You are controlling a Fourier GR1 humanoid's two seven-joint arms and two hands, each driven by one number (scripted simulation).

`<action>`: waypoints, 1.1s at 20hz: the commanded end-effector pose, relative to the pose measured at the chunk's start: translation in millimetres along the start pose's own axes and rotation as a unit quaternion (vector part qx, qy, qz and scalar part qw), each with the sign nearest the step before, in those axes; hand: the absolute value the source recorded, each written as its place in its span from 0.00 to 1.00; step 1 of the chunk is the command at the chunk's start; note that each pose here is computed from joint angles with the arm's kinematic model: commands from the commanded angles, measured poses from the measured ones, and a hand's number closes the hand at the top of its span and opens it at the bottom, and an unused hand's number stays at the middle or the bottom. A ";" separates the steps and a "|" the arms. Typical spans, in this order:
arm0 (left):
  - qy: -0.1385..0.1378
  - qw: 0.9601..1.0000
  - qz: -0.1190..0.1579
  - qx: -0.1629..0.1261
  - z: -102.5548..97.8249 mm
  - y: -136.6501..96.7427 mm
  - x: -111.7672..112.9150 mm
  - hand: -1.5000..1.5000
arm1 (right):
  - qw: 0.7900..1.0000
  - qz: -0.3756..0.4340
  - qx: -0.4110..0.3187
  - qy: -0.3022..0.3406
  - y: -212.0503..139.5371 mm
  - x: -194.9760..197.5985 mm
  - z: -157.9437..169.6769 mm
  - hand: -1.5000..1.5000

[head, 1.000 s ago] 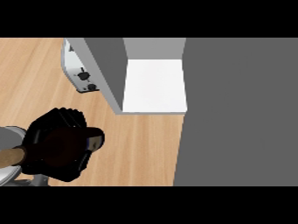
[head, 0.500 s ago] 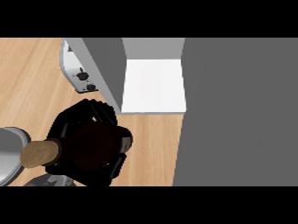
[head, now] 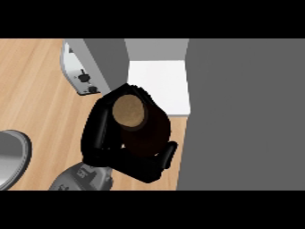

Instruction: Pick up the wine, place it into the cabinet and close the cabinet

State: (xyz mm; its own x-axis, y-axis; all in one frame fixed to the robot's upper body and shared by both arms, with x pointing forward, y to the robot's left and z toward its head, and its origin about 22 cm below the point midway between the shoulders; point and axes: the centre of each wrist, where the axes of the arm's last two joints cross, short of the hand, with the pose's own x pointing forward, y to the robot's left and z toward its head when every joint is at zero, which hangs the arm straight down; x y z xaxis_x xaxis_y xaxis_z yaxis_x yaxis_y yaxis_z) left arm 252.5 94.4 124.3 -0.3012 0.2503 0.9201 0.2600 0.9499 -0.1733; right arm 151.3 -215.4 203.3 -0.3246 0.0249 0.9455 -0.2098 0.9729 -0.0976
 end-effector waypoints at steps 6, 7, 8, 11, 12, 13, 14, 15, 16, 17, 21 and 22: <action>-0.010 0.999 -0.017 0.027 -23.4 -35.1 1.9 1.00 | 1.000 -0.015 0.015 -0.021 -3.0 13.3 21.1 0.00; 0.001 0.999 -0.014 0.035 -42.6 -21.9 7.5 1.00 | 1.000 -0.009 0.017 -0.020 -1.1 5.1 18.7 0.00; 0.002 0.999 -0.022 0.030 -33.0 -20.6 -4.5 1.00 | 1.000 -0.015 0.012 -0.023 -12.1 16.8 16.3 0.00; -0.019 0.998 -0.045 0.030 -37.0 -31.4 -0.1 1.00 | 1.000 -0.016 0.014 -0.017 -9.3 9.6 6.0 0.00; -0.003 0.999 -0.040 0.026 -25.4 -30.4 -13.7 1.00 | 0.999 -0.015 0.024 -0.016 -5.4 20.7 21.3 0.00; -0.011 0.997 -0.056 0.043 -18.8 -28.1 -32.1 1.00 | 0.999 -0.021 0.015 -0.023 -2.6 10.2 20.4 0.00; -0.011 0.998 -0.048 0.036 -38.7 -25.3 -28.8 1.00 | 0.999 -0.011 0.017 -0.026 -7.8 19.2 20.9 0.00; -0.015 0.997 -0.058 0.045 -38.3 -40.1 -19.4 1.00 | 0.999 -0.019 0.017 -0.023 2.9 19.1 18.6 0.00; -0.014 0.998 -0.052 0.041 -42.0 -34.4 -24.9 1.00 | 0.999 -0.012 0.014 -0.029 6.3 12.6 15.9 0.00; -0.017 0.997 -0.055 0.047 -27.8 -37.3 -38.4 1.00 | 0.999 -0.014 0.017 -0.024 -1.9 13.2 22.1 0.00; 0.005 0.998 -0.034 0.057 -38.8 -23.1 -43.4 1.00 | 1.000 -0.005 0.022 -0.021 -3.2 19.3 25.8 0.00; 0.003 0.998 -0.020 0.067 -21.3 -23.4 -44.7 1.00 | 1.000 -0.010 0.008 -0.024 -2.1 11.2 29.3 0.00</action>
State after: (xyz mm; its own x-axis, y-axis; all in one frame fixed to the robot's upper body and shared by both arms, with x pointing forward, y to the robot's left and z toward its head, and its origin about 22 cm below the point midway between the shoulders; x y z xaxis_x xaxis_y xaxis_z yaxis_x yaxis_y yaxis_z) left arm 288.8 55.0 114.6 -0.3213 0.1821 0.9293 0.1443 0.9793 -0.1420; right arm 149.9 -218.0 200.2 -0.3255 0.0334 0.9450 -0.2182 0.9697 -0.1094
